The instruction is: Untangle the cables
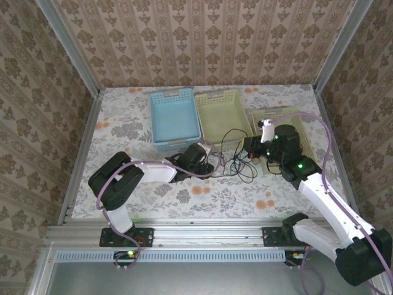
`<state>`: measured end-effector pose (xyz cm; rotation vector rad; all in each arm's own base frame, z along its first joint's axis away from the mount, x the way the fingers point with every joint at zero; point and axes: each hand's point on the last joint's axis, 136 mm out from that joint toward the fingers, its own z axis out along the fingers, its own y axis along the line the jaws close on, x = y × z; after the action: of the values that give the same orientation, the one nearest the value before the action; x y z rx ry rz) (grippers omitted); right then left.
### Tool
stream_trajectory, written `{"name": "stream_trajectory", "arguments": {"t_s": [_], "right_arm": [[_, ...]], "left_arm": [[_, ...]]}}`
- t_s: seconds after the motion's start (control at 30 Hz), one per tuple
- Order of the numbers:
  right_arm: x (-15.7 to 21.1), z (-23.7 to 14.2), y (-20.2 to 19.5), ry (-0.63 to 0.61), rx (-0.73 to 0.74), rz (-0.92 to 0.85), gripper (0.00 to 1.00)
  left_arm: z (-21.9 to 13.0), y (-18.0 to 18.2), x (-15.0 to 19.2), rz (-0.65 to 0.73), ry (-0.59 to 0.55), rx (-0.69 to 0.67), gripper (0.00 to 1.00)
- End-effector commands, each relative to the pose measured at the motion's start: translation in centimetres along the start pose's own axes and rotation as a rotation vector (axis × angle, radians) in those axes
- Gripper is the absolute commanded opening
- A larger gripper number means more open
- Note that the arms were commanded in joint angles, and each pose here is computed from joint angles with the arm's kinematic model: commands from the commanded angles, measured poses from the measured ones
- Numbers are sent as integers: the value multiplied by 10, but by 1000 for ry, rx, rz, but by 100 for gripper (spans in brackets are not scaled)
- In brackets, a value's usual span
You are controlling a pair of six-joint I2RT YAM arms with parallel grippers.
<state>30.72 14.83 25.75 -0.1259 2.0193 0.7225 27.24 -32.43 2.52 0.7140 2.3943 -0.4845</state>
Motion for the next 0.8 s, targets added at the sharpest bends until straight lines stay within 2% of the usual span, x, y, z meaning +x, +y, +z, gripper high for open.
{"name": "stream_trajectory", "arguments": {"t_s": [0.0,0.13,0.27,0.4,0.5,0.67,0.73,0.77], "right_arm": [[-38,-14,21,-105,-59,14,0],[-31,-6,19,-65,-65,46,0],[-1,10,22,32,-131,89,0],[38,25,32,189,-223,99,0],[71,36,37,332,-267,104,0],[106,60,36,527,-268,114,0],[119,71,38,603,-279,116,8],[125,75,38,644,-270,115,18]], "left_arm": [[14,6,26,11,90,-13,56],[6,3,25,17,75,8,55],[-15,-9,16,28,22,78,57],[-36,-27,3,41,-25,172,66],[-49,-39,-8,58,-63,228,77],[-65,-54,-23,91,-105,299,88],[-67,-56,-26,98,-107,306,90],[-67,-57,-26,100,-106,308,90]]}}
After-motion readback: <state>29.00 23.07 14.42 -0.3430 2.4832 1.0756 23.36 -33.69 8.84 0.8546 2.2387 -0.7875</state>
